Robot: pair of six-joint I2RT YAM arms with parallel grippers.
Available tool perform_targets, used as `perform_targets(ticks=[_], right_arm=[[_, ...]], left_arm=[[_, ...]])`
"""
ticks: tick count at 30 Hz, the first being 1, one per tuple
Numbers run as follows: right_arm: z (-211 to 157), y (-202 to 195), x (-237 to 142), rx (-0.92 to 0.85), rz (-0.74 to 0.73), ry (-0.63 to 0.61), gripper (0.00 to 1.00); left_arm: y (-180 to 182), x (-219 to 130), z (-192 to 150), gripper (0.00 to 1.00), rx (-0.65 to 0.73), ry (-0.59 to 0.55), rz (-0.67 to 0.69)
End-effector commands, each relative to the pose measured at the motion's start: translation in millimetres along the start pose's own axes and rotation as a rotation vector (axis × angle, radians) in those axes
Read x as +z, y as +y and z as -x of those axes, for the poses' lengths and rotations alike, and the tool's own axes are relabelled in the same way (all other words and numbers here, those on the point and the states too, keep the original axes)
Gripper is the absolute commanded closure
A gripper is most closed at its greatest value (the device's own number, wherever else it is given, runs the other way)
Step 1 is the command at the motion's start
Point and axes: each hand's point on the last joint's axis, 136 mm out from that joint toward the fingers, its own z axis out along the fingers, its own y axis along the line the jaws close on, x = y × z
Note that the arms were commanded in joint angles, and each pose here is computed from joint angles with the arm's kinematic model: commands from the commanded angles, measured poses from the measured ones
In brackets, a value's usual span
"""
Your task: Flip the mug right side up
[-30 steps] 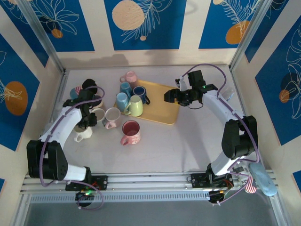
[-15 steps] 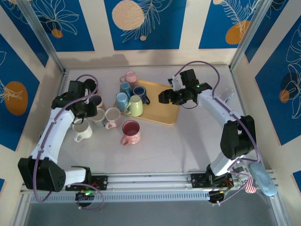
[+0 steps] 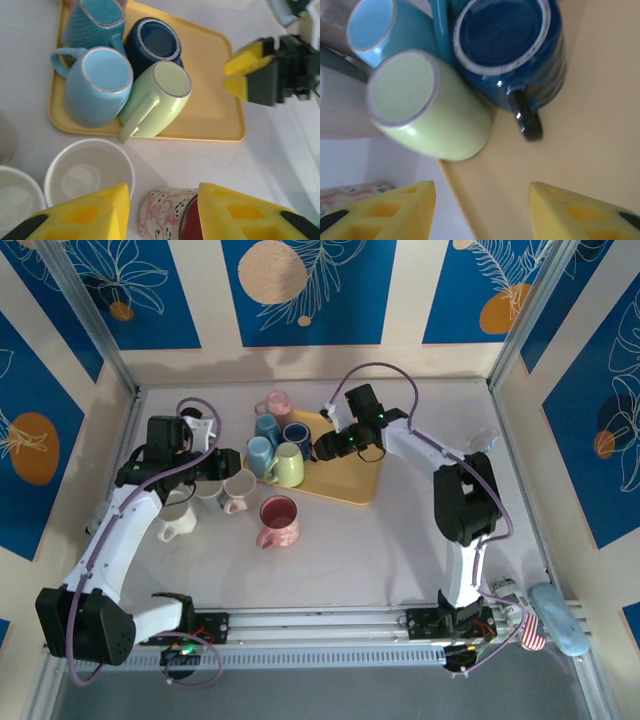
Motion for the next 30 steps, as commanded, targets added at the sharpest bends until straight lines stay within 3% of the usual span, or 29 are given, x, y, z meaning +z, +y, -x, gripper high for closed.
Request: perform_targets(ticks=[1,11,30], right_arm=[[7,-8,10,-0.083,-0.027,0.02,0.52],[4,-13,48,-0.163,-0.072,0.094,0.49],[0,-34,80,-0.22,-0.14,0.123,0.65]], left_arm=[[-18,-1,7,0.58,0.075,-0.047,-0.091],[-17,4,3,0.54,0.096,-0.038,-0.1],[-14,8,1,0.52,0.086,-0.049,-0.105]])
